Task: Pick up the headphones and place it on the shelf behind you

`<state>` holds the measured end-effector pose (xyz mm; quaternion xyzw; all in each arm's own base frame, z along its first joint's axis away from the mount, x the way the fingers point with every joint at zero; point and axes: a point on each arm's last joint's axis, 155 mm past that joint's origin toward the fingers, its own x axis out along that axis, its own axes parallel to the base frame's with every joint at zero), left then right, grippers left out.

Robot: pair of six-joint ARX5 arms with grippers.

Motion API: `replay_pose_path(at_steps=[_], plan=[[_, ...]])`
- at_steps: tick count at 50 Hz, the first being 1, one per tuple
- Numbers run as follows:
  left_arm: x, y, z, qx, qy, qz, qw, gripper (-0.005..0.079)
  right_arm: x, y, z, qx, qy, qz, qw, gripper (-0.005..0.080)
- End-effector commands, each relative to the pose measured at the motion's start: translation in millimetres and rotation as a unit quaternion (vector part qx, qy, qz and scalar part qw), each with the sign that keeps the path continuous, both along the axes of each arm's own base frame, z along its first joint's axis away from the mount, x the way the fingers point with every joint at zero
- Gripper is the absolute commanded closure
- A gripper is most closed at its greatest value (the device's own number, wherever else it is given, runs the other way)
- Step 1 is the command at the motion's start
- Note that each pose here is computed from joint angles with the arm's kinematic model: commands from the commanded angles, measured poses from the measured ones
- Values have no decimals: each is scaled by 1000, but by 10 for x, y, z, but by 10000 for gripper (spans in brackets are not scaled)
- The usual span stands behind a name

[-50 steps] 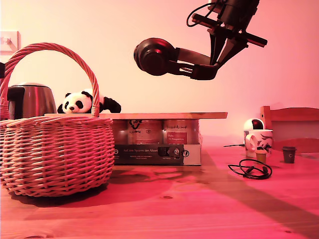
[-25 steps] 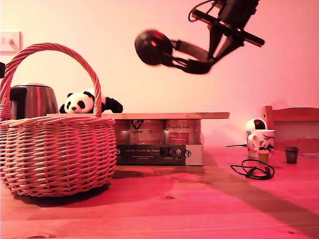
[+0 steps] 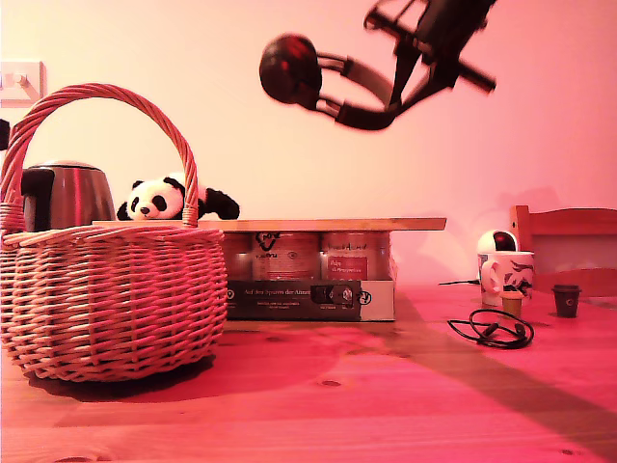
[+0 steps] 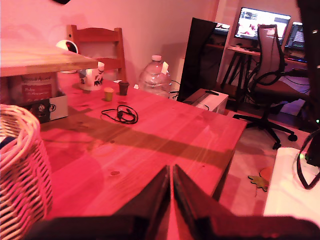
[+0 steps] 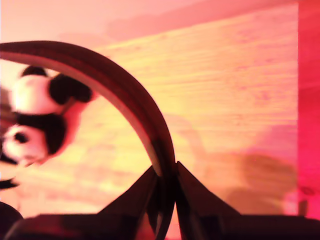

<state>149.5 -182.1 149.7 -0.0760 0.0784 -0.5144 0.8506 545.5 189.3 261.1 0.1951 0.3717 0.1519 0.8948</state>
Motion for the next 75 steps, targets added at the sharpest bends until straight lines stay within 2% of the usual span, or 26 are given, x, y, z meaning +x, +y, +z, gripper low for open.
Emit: replay_pose_path(at_steps=[1, 19, 43, 49, 57, 63, 70, 75], plan=[[-11, -20, -103, 3, 4, -6, 1000, 762, 139, 43, -240, 8, 16, -5, 1000, 765], [-42, -44, -105, 3, 5, -15, 1000, 762, 411, 127, -549, 64, 35, -41, 996, 765], [-42, -44, -104, 3, 4, -14, 1000, 762, 449, -27, -653, 23, 32, -64, 997, 764], [-42, -44, -104, 3, 4, -14, 1000, 762, 433, -31, -673, 18, 36, -62, 997, 717], [-42, -44, -103, 3, 4, -14, 1000, 762, 423, -37, -687, 4, 32, -51, 998, 708], [-42, -44, -104, 3, 5, -14, 1000, 762, 421, -41, -690, 4, 33, -52, 998, 647], [-42, -44, -103, 3, 4, -14, 1000, 762, 432, -59, -689, 0, 30, -56, 998, 635], [-42, -44, -103, 3, 4, -14, 1000, 762, 449, -76, -680, -2, 26, -61, 998, 586]])
